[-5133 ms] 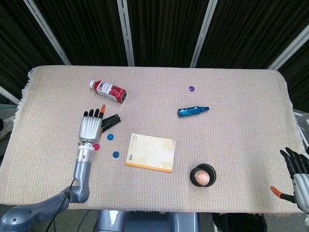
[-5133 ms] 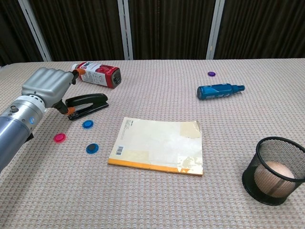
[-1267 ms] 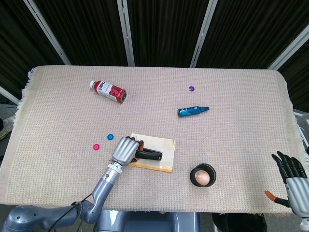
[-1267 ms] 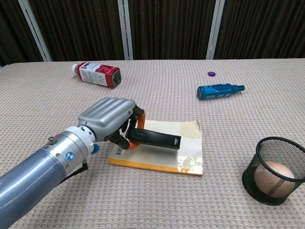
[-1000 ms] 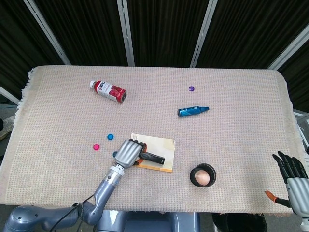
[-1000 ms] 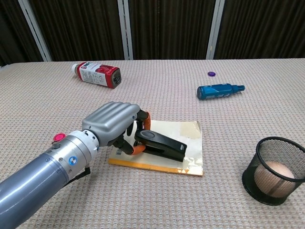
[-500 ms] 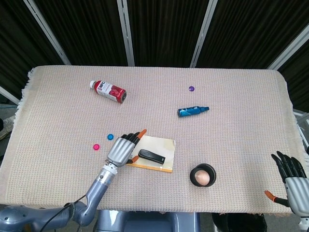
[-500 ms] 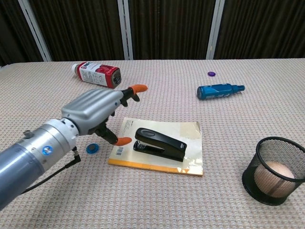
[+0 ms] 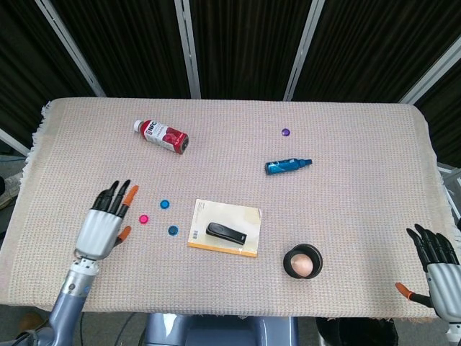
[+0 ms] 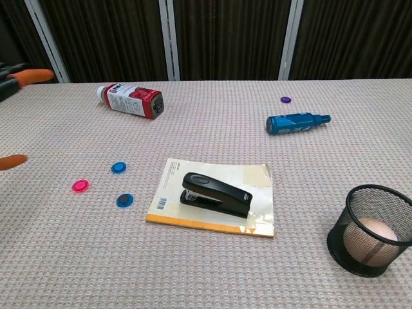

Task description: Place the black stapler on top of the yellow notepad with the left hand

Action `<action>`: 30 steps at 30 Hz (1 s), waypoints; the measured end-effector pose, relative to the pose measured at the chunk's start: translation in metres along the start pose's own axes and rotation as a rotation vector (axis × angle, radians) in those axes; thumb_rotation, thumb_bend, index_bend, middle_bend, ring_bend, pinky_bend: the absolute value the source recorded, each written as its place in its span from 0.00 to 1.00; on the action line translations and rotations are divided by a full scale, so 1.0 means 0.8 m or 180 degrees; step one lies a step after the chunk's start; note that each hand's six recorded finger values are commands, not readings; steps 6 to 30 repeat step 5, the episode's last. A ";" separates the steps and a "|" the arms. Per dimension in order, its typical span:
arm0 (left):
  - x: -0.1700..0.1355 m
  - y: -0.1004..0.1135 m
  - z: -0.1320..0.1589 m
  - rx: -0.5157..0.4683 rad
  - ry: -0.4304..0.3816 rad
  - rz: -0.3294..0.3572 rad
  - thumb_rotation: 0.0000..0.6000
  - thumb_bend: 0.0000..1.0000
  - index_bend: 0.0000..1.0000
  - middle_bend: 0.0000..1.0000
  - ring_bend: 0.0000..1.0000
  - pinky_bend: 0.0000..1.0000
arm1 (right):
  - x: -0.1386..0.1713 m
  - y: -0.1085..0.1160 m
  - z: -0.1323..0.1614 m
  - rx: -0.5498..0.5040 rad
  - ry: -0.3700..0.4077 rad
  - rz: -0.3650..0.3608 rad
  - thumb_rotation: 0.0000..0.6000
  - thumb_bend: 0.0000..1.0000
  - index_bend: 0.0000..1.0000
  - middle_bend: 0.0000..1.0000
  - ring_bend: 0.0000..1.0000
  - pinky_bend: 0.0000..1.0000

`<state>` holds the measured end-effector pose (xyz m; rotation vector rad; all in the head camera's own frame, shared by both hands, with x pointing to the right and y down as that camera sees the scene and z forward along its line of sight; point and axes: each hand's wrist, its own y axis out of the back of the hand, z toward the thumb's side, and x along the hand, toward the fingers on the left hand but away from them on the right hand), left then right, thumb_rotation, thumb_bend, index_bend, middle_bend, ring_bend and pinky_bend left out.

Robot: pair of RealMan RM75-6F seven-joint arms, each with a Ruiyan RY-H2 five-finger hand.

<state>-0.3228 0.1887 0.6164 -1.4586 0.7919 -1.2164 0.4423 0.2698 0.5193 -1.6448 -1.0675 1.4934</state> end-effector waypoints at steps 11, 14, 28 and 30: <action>-0.028 0.007 -0.043 -0.0003 0.0300 -0.0210 1.00 0.21 0.00 0.00 0.00 0.19 | -0.001 -0.003 0.003 0.0030 0.0017 0.0023 1.00 0.06 0.00 0.00 0.00 0.00; -0.028 0.007 -0.043 -0.0003 0.0300 -0.0210 1.00 0.21 0.00 0.00 0.00 0.19 | -0.001 -0.003 0.003 0.0030 0.0017 0.0023 1.00 0.06 0.00 0.00 0.00 0.00; -0.028 0.007 -0.043 -0.0003 0.0300 -0.0210 1.00 0.21 0.00 0.00 0.00 0.19 | -0.001 -0.003 0.003 0.0030 0.0017 0.0023 1.00 0.06 0.00 0.00 0.00 0.00; -0.028 0.007 -0.043 -0.0003 0.0300 -0.0210 1.00 0.21 0.00 0.00 0.00 0.19 | -0.001 -0.003 0.003 0.0030 0.0017 0.0023 1.00 0.06 0.00 0.00 0.00 0.00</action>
